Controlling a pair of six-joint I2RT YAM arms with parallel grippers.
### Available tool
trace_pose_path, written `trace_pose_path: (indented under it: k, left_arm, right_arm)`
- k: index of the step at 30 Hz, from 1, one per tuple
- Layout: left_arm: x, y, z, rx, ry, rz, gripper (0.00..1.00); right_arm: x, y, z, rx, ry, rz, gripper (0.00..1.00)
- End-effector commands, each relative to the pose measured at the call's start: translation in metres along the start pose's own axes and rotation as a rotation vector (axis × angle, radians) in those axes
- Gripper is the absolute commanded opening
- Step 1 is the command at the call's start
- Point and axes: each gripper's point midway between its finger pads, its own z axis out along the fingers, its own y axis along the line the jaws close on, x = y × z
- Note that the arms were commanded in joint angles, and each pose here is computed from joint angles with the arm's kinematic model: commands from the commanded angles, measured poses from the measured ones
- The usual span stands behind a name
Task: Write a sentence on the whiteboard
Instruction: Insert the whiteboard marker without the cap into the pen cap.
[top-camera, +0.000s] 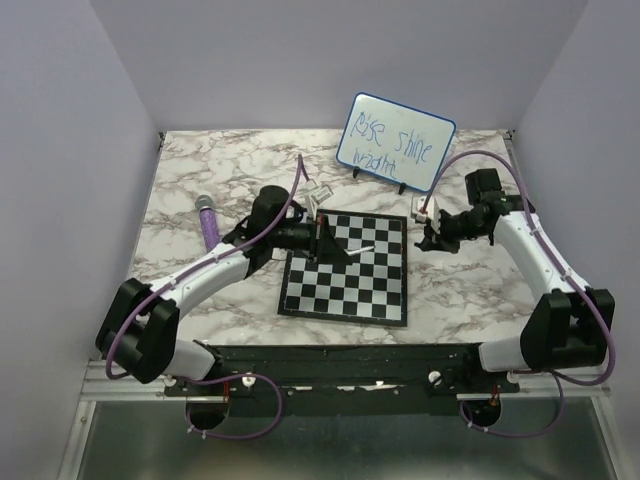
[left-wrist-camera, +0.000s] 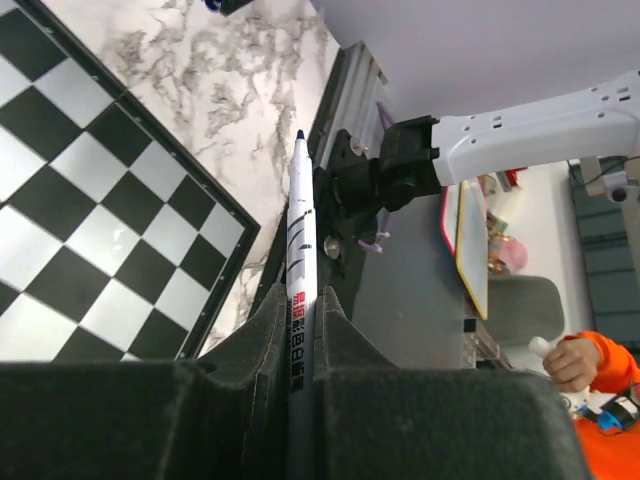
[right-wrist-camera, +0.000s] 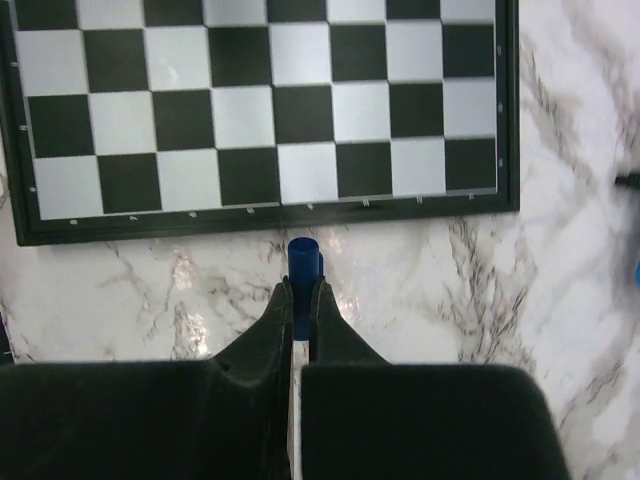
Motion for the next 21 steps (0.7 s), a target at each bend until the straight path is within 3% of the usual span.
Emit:
trace_pose_path:
  k: [1,8,21]
  left_arm:
    - [0.013,-0.017,0.017,0.079,0.13,-0.106,0.0]
    - [0.024,-0.01,0.044,0.025,0.221,-0.128,0.0]
    - [0.021,-0.006,0.051,0.008,0.208,-0.118,0.0]
  right_arm:
    - [-0.038,0.026,-0.004,-0.028,-0.08,-0.237,0.03]
    - [-0.075,0.052,-0.001,-0.036,-0.124,-0.423,0.04]
    - [-0.068,0.061,0.016,-0.047,-0.076,-0.453,0.04]
